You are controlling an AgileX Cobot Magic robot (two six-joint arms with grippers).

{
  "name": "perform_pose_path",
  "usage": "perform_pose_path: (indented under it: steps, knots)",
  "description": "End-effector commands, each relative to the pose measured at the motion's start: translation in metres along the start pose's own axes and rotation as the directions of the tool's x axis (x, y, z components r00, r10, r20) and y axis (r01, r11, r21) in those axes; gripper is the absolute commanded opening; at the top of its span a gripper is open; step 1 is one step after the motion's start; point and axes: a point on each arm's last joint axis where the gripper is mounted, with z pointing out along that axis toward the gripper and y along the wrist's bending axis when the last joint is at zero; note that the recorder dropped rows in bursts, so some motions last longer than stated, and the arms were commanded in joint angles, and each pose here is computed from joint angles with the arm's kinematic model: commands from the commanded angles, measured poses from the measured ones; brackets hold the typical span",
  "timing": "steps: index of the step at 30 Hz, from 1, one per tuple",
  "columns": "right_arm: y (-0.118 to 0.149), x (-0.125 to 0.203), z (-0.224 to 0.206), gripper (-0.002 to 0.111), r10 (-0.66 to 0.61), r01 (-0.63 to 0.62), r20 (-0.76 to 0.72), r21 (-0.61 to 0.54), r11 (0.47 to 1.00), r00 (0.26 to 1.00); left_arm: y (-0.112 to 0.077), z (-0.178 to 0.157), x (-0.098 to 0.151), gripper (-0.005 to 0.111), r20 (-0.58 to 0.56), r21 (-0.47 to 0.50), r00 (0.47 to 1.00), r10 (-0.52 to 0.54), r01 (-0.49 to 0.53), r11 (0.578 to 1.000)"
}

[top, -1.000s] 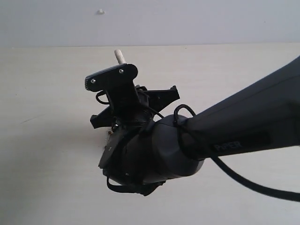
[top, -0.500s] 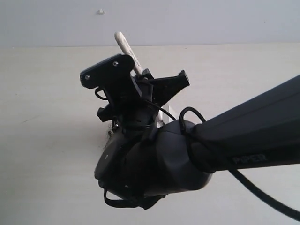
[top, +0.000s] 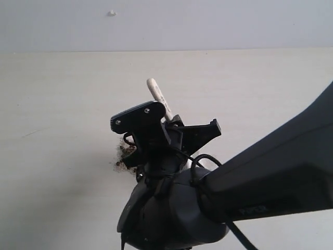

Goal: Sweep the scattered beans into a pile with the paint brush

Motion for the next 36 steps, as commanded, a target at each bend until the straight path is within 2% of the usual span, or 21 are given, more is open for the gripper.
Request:
perform_pose_path:
  steps: [1,16,21,28,30,33,36]
  knots:
    - [0.014,-0.008,-0.001,0.0,0.058,-0.059,-0.02,-0.085,0.995,0.998,0.0,0.0,-0.001,0.0,0.007,-0.002,1.0,-0.001,0.001,1.0]
    - [0.038,-0.032,0.006,0.0,0.148,-0.146,0.011,-0.097,0.985,0.989,0.0,0.0,-0.001,0.0,0.007,-0.002,1.0,-0.001,0.001,1.0]
    - [0.022,-0.043,0.0,0.0,0.158,-0.16,0.051,0.029,0.987,0.986,0.0,0.0,-0.001,0.0,0.007,-0.002,1.0,-0.001,0.001,1.0]
    - [0.009,-0.065,-0.001,0.0,0.096,-0.098,0.103,0.022,0.995,0.99,0.0,0.0,-0.001,0.0,0.007,-0.002,1.0,-0.001,0.001,1.0]
    - [0.002,-0.067,0.009,0.0,0.074,-0.079,0.136,0.033,0.996,0.988,0.0,0.0,-0.001,0.0,0.007,-0.002,1.0,-0.001,0.001,1.0]
    - [-0.004,-0.064,0.033,0.0,0.055,-0.052,0.107,-0.023,0.998,0.993,0.0,0.0,-0.001,0.0,0.007,-0.002,1.0,-0.001,0.001,1.0]
    - [-0.013,-0.061,0.053,0.0,0.051,-0.049,0.08,-0.031,0.998,0.995,0.0,0.0,-0.001,0.0,0.007,-0.002,1.0,-0.001,0.001,1.0]
